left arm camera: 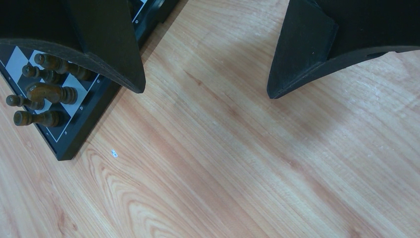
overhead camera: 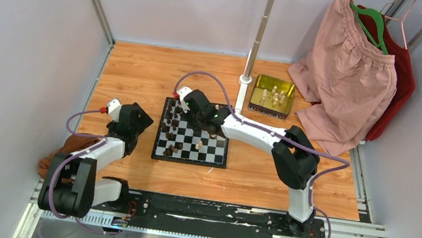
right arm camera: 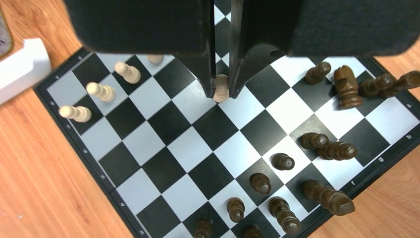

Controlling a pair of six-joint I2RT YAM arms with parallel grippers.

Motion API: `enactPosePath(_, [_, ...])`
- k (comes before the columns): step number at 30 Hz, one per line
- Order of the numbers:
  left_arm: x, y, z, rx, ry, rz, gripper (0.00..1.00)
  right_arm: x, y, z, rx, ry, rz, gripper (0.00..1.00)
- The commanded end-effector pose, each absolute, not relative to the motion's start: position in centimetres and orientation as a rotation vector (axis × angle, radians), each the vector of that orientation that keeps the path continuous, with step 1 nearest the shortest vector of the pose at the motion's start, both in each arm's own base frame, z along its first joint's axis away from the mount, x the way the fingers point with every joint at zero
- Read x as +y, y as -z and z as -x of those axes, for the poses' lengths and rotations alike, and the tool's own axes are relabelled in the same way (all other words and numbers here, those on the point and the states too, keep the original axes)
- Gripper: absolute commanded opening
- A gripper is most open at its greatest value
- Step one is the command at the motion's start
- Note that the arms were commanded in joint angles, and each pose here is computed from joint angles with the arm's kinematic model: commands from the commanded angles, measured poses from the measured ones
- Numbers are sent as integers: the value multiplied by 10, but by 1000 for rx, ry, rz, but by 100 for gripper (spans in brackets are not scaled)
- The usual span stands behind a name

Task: Set up the chess pieces on the board
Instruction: Pick up the chess piece from the chessboard, then place the chess piece on the chessboard.

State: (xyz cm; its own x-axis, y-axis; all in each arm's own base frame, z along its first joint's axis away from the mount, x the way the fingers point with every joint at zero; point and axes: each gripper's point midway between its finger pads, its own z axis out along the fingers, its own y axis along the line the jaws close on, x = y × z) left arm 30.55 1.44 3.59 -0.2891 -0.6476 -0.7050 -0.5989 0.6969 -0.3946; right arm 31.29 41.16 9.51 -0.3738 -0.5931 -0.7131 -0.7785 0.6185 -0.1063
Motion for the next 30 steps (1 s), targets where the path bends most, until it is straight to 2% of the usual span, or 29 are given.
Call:
enactPosePath(1, [16, -40, -308, 1959, 60, 949, 100, 396, -120, -309, 2070, -290, 1032, 0])
enactPosePath(16, [14, -39, -309, 1970, 67, 938, 100, 330, -114, -275, 2147, -224, 894, 0])
enactPosePath(30, [13, -39, -311, 1976, 68, 936, 100, 323, -82, -272, 2206, -204, 881, 0])
